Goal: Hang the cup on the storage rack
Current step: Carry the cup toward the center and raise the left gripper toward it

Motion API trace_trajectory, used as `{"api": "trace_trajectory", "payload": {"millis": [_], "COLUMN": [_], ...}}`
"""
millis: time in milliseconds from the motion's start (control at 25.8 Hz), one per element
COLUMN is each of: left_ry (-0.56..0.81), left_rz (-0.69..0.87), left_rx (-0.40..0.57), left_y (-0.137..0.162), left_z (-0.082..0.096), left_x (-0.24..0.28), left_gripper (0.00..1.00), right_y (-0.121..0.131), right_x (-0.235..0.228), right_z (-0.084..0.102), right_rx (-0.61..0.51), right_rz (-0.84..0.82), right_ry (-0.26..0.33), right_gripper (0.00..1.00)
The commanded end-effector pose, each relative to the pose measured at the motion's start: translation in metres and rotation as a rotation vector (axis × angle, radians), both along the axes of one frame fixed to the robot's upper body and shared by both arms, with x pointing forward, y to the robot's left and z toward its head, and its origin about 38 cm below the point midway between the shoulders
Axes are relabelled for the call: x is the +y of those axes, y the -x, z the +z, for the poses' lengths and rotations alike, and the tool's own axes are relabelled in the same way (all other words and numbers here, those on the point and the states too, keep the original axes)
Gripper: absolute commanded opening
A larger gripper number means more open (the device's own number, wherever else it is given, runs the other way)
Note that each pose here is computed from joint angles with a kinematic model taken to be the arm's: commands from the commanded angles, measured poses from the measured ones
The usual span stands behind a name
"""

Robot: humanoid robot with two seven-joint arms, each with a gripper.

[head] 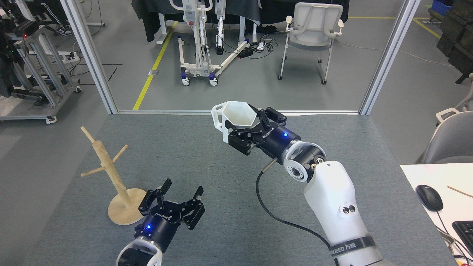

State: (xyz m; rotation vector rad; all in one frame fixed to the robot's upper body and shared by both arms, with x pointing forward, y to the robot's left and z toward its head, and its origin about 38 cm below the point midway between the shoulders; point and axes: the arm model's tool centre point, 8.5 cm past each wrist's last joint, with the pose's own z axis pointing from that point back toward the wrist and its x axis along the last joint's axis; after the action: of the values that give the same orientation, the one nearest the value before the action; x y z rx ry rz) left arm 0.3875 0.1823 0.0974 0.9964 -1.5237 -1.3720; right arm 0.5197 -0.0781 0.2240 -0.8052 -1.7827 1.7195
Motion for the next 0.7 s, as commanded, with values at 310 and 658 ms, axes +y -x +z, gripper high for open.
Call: {"api": "trace_trajectory", "payload": {"millis": [310, 658], "left_ry": [0.037, 0.084], "left_rz": [0.035, 0.003], "left_rx": [-0.013, -0.019], "left_y": [-0.012, -0.03], "left_z": [0.011, 0.021], "left_x": [-0.009, -0.04], "left_gripper": [0.98, 0.98], "right_y": [0.01, 0.038], "right_x": [0.03, 0.04], "right_z": [0.0, -0.003], "right_rx": [0.047, 0.056], "right_rz": [-0.243, -0.334], "right_ry": [-0.034, -0.038], "right_gripper": [0.12, 0.09]}}
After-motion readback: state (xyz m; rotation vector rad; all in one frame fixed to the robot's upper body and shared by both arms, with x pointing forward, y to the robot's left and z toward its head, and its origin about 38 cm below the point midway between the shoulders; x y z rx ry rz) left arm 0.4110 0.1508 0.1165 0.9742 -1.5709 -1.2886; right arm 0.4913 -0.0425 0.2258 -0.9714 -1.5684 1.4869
